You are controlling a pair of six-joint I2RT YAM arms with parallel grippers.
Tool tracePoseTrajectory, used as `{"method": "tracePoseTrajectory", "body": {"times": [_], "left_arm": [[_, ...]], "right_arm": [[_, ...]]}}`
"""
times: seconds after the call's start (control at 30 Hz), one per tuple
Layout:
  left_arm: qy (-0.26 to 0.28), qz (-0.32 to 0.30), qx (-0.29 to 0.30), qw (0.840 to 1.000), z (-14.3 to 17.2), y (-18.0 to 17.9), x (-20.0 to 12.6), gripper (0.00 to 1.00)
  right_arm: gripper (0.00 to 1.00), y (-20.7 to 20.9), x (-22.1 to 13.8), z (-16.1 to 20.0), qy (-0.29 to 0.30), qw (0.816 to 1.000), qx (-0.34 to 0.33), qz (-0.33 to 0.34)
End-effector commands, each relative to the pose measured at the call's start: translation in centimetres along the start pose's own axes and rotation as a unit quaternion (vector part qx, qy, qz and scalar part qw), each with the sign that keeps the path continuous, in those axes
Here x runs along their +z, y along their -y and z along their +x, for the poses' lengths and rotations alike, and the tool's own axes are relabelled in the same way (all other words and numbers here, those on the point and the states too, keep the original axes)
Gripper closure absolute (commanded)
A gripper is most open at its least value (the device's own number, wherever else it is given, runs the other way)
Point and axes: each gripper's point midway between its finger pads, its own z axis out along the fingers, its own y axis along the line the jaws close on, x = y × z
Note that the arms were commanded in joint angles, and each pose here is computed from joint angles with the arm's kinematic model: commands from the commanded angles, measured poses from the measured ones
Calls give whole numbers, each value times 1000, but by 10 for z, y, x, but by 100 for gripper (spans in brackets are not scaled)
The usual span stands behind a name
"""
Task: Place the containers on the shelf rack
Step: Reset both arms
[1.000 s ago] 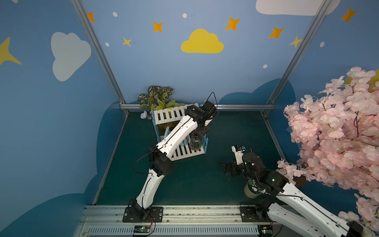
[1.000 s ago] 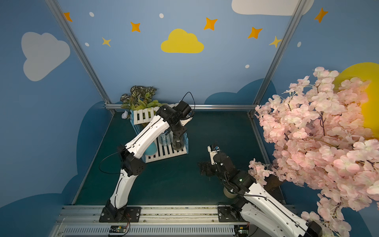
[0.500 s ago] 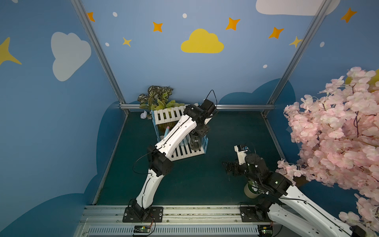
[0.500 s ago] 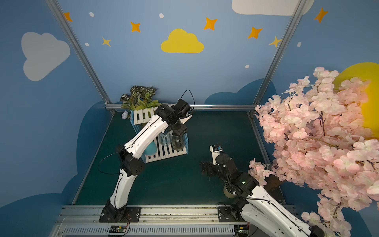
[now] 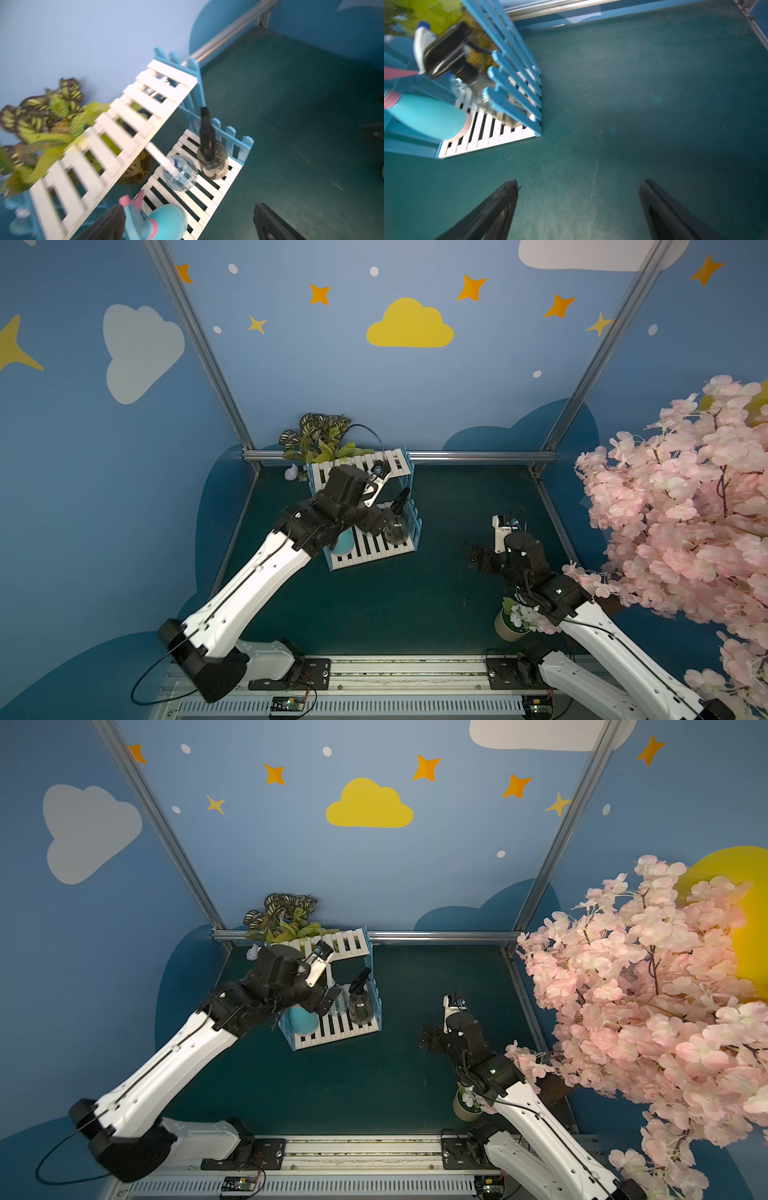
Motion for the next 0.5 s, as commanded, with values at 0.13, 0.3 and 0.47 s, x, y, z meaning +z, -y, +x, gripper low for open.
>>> {"method": "tracePoseTrajectory", "body": {"times": [0.13,0.3,0.47], "left_arm": [[116,-198,-155,961,38,-105,-43,0],[148,-282,-242,916,93,-142,-45,0],[124,-346,-265,892,149,-157,-28,0]], "right_arm": [[2,40,4,-32,31,997,57,28],[2,81,13,-44,56,990,119,59],[3,119,15,-45,60,982,140,109]]}}
